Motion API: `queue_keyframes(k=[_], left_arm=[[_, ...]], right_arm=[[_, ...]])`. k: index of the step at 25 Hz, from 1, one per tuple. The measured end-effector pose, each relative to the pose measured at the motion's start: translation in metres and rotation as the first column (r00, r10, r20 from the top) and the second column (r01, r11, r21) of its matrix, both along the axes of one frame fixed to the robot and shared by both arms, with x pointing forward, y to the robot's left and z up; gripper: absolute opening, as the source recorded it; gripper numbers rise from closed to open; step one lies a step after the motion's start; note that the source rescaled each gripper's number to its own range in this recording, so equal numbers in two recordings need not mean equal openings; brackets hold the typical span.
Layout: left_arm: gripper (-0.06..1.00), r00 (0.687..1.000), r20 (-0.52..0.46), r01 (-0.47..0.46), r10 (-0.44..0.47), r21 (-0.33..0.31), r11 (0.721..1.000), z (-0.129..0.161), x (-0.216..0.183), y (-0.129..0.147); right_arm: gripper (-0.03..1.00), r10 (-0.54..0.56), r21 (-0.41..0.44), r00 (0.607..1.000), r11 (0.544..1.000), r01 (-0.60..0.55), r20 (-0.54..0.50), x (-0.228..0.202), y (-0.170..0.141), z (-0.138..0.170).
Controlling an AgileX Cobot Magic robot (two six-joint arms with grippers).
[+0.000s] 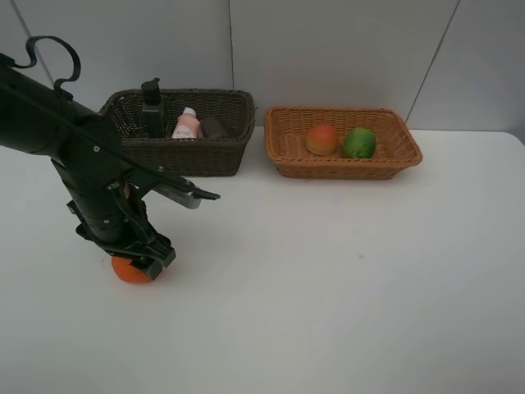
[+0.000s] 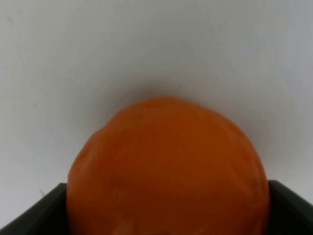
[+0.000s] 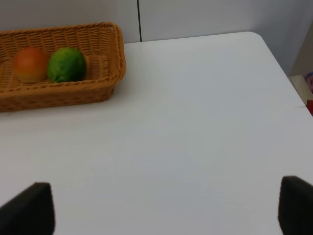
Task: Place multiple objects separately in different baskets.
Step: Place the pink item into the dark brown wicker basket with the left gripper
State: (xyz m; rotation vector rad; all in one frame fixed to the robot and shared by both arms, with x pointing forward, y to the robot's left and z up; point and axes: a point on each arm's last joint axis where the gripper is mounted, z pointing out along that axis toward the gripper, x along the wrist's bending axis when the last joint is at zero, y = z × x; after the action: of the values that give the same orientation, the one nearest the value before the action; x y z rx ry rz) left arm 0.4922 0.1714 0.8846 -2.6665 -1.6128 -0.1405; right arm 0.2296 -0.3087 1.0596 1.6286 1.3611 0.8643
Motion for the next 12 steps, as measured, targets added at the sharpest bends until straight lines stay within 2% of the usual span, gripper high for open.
queue_keyframes(k=[12], left_arm=[[0.92, 1.000, -0.001, 0.000, 0.000, 0.002, 1.000, 0.0002, 0.0001, 0.0001]], right_arm=[[0.97, 0.000, 0.000, 1.000, 1.000, 0.000, 0.000, 0.0000, 0.0000, 0.0000]])
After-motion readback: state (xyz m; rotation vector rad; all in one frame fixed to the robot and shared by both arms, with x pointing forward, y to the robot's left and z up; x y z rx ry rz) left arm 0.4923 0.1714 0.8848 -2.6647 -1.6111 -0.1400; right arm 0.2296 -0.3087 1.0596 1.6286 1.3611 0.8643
